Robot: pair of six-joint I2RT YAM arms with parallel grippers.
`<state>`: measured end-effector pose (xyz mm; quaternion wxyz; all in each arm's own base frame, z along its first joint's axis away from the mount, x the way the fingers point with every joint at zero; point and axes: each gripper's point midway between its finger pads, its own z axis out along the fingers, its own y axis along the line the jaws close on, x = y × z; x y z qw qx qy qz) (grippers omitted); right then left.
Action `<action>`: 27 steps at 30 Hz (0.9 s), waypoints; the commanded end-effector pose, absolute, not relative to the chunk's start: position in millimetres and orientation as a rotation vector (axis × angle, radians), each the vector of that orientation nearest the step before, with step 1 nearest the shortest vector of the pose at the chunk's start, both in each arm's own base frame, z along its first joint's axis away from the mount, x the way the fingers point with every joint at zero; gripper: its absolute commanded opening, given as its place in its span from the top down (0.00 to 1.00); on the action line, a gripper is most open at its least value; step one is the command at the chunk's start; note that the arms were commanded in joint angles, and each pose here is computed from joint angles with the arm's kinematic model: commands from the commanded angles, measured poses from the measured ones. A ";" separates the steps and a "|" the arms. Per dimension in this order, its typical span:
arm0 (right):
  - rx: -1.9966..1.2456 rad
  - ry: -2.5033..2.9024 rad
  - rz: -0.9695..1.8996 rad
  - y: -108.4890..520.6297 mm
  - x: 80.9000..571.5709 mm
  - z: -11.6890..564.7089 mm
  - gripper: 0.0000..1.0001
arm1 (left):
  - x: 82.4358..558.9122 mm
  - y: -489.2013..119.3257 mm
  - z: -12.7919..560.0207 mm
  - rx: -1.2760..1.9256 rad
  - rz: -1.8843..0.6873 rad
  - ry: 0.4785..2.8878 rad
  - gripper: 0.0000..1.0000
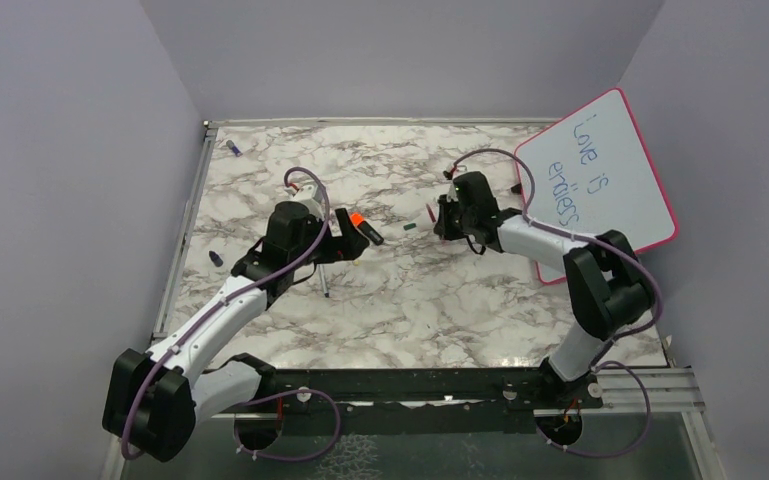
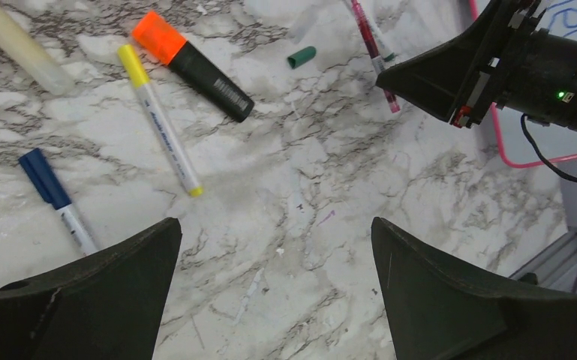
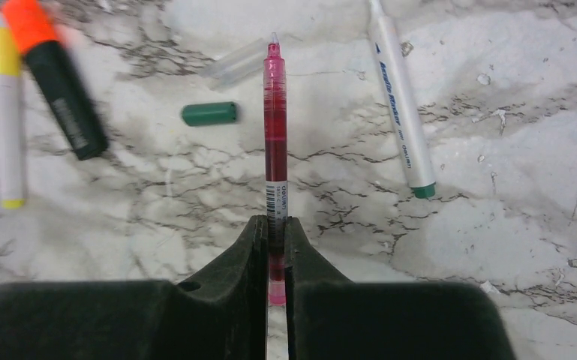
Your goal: Insert the pens into the pen caps
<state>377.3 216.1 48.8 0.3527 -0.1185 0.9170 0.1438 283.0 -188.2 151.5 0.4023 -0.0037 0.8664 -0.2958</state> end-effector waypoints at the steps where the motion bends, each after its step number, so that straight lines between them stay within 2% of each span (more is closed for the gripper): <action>1: -0.271 2.266 0.591 239.6 364.6 99.7 0.97 | 277.1 -210.7 183.4 -0.006 -0.973 2.072 0.06; 9: -0.293 2.059 1.109 278.5 309.1 174.6 0.97 | 271.3 -235.8 233.5 -0.016 -1.255 1.886 0.06; 15: -0.278 1.857 1.496 293.6 262.7 225.5 0.97 | 275.9 -244.2 247.1 -0.018 -1.283 1.837 0.06; 18: -0.260 1.821 1.588 296.9 250.1 237.4 0.97 | 274.7 -257.4 249.1 0.003 -1.316 1.831 0.14; 21: -0.245 1.809 1.622 298.4 244.5 245.1 0.97 | 271.5 -271.5 255.0 0.031 -1.341 1.808 0.27; 27: -0.261 1.780 1.676 302.6 234.0 257.9 0.97 | 269.8 -279.6 274.1 -0.016 -1.375 1.696 0.41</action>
